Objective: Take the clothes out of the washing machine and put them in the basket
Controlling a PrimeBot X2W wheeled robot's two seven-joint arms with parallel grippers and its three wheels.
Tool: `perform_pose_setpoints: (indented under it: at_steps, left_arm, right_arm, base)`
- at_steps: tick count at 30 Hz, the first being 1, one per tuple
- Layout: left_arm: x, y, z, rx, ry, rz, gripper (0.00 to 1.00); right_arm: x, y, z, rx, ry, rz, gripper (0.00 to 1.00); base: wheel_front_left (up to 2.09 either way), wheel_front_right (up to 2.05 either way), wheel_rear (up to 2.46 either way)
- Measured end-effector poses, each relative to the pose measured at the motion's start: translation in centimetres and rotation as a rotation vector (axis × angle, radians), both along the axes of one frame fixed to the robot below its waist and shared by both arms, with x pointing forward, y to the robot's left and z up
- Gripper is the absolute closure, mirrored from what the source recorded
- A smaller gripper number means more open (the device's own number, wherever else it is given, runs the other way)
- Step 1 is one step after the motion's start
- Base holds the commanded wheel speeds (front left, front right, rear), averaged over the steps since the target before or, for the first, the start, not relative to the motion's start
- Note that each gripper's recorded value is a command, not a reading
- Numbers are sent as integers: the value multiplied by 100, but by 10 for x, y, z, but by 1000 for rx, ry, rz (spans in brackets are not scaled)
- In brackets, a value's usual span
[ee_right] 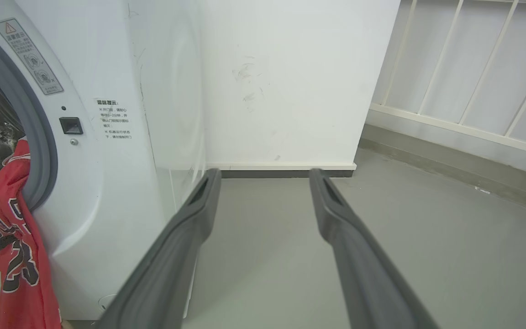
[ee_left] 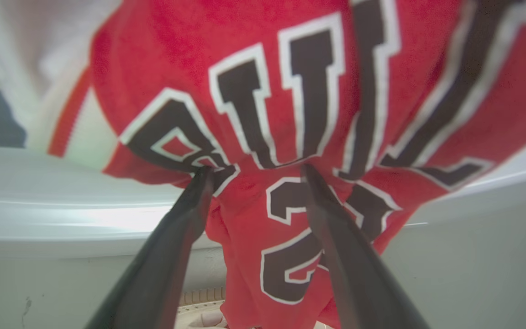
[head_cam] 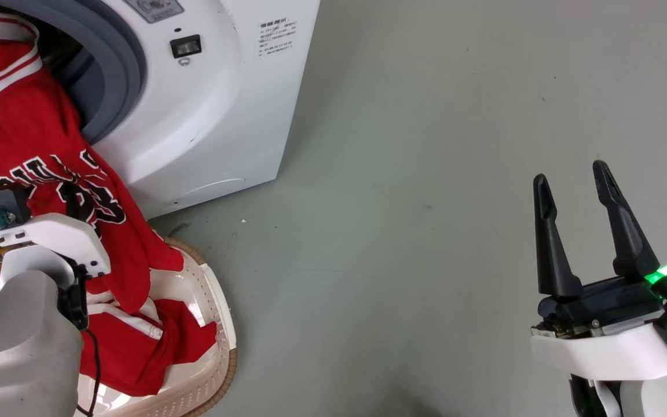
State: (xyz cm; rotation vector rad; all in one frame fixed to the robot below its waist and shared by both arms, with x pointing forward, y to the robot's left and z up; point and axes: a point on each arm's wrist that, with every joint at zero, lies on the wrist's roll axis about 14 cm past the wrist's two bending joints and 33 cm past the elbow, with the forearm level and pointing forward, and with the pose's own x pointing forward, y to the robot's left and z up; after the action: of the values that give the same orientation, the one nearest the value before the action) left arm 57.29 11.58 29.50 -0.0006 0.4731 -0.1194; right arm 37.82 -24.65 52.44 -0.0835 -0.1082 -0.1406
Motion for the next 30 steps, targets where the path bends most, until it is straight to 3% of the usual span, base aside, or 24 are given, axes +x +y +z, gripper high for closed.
perform_pose_setpoints:
  at_steps: [1, 11, 30]
  left_arm:
    - [0, 0, -1, -1, 2, 1, 100]
    - [-3, -4, 20, -32, -41, -2, 100]
    - [-79, -2, 110, -25, -250, -79, 100]
  right_arm:
    - [0, 0, 0, 0, 1, 0, 0]
    - [-2, 2, 7, 1, -23, 8, 0]
    - [-41, 26, 34, 12, -111, 69, 0]
  base:
    - [0, 0, 0]
    - [0, 0, 0]
    - [0, 0, 0]
